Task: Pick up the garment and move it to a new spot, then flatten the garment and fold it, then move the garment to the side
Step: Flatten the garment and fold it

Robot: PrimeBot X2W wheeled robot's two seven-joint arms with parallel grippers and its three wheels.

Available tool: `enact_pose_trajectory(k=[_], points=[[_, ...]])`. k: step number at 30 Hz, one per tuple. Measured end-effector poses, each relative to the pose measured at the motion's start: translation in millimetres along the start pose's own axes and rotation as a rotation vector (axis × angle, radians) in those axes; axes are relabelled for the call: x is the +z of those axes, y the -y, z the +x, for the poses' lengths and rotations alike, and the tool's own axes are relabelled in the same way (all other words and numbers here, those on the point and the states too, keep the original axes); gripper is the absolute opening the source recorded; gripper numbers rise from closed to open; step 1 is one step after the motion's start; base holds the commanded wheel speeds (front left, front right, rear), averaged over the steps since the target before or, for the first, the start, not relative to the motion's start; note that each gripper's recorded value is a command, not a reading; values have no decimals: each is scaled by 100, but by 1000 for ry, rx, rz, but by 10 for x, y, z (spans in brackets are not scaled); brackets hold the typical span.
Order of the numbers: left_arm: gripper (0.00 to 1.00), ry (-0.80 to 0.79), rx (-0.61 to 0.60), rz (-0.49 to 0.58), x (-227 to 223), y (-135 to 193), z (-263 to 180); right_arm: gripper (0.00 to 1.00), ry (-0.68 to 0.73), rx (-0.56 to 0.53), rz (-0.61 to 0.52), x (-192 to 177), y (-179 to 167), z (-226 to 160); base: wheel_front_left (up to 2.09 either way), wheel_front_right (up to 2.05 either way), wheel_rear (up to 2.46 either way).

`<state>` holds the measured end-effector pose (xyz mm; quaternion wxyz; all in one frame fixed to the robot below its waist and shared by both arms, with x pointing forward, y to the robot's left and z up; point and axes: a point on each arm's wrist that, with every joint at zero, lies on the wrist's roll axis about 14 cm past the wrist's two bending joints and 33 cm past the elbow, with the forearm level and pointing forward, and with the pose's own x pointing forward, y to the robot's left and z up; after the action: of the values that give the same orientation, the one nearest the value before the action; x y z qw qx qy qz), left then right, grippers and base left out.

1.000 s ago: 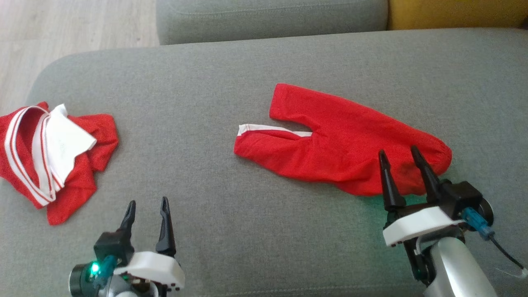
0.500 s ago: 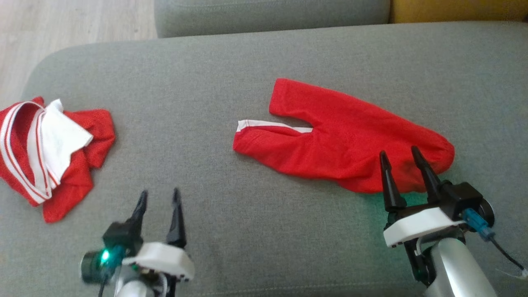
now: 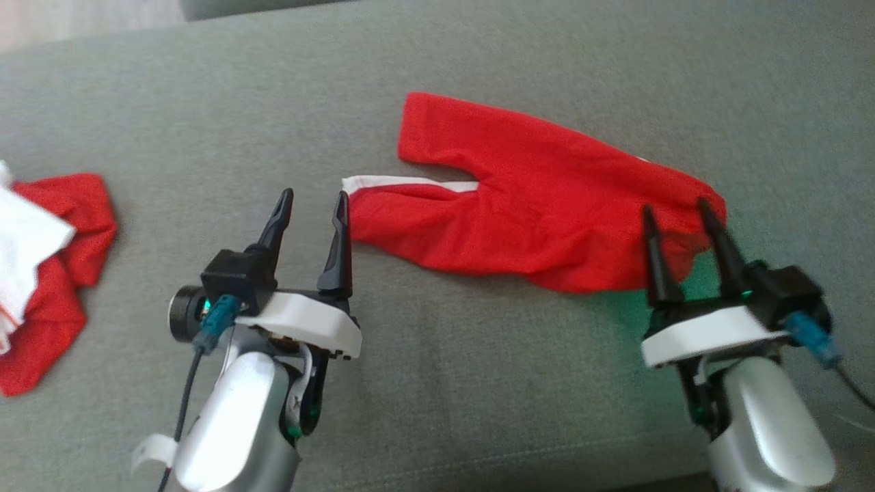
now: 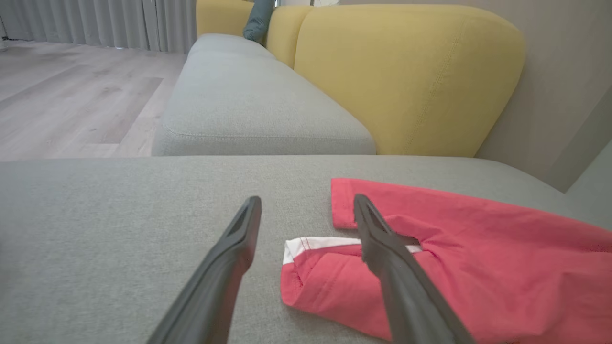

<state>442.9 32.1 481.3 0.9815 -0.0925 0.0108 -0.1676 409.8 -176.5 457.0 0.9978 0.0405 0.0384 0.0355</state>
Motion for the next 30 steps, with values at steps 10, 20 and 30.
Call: enact_pose_trajectory(k=[10,20,30], points=[[100,-86,-41,-25,-364,142,91,100,-53,-210,121,-196,657,108,0,0,0],[100,-109,-20,-18,-464,48,80,100,-121,-330,554,-577,690,268,0,0,0],[100,-109,-15,-12,-464,25,72,100,-121,-337,736,-612,572,346,0,0,0]])
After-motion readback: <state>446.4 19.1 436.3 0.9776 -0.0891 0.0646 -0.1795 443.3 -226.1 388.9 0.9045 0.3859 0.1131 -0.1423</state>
